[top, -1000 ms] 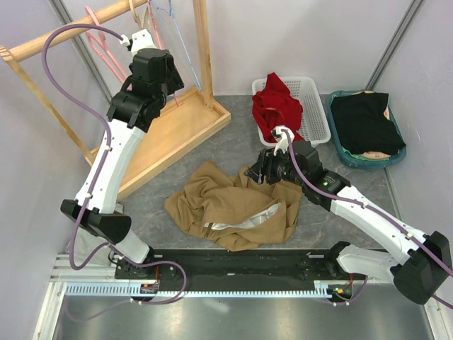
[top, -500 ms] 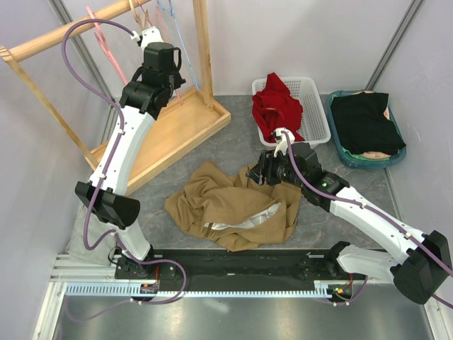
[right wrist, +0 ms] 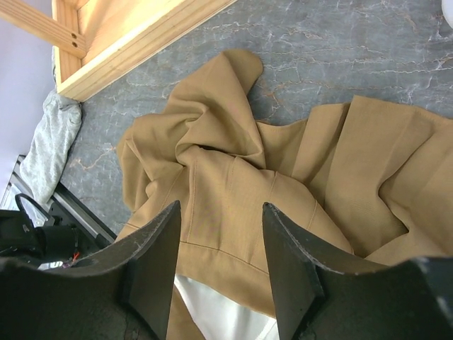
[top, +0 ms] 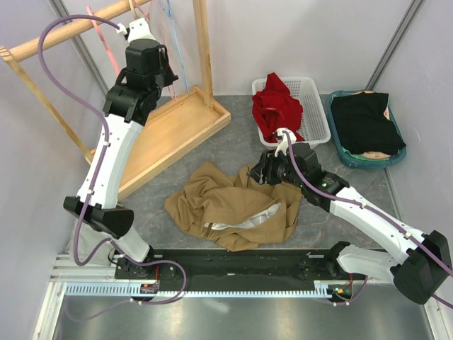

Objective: Place the skirt on the hanger

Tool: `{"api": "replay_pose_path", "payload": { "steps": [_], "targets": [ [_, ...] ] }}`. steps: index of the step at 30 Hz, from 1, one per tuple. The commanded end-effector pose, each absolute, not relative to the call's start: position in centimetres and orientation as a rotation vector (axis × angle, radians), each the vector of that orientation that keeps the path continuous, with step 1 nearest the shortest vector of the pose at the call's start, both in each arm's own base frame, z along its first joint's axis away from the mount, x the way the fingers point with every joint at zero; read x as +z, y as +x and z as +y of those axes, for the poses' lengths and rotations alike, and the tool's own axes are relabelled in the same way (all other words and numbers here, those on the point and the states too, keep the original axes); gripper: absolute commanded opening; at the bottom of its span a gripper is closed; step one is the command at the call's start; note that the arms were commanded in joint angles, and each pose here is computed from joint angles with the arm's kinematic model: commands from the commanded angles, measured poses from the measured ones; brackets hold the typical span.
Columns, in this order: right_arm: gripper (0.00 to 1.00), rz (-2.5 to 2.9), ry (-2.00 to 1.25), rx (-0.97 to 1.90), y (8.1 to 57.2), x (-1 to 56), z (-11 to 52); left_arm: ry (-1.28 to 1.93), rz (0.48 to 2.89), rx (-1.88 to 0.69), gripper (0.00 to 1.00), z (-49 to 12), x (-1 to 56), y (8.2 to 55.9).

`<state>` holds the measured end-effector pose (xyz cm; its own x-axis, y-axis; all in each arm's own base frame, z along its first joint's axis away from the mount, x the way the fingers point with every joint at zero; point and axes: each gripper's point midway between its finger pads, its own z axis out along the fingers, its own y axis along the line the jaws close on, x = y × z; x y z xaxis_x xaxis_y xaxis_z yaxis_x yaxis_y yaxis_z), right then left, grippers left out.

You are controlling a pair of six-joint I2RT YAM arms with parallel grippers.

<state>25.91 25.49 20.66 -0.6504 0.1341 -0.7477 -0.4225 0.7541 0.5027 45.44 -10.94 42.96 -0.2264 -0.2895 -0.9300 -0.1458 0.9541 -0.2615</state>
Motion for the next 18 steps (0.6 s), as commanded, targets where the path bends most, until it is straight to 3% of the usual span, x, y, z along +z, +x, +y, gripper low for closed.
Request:
{"api": "replay_pose_path", "payload": {
  "steps": [1, 6, 9, 16, 18],
  "targets": [
    [0.56, 2.101, -0.182, 0.857, 25.9, 21.2, 25.2, -0.268, 1.683, -0.168, 0.02, -10.0, 48.5, 42.9],
    [0.58, 2.099, -0.177, 0.849, 25.6, 21.6, 24.8, -0.209, 1.734, -0.19, 0.02, -10.1, 47.4, 40.4],
    [0.66, 2.078, -0.187, 0.836, 25.3, 22.4, 24.2, -0.154, 1.77, -0.216, 0.02, -10.0, 46.7, 37.9],
    [0.95, 2.01, -0.256, 0.8, 24.5, 25.3, 23.1, 0.002, 1.838, -0.303, 0.02, -9.8, 44.6, 30.2],
    [0.97, 1.991, -0.284, 0.811, 24.2, 26.2, 23.2, 0.045, 1.868, -0.338, 0.02, -10.1, 43.3, 28.5]
  ]
}}
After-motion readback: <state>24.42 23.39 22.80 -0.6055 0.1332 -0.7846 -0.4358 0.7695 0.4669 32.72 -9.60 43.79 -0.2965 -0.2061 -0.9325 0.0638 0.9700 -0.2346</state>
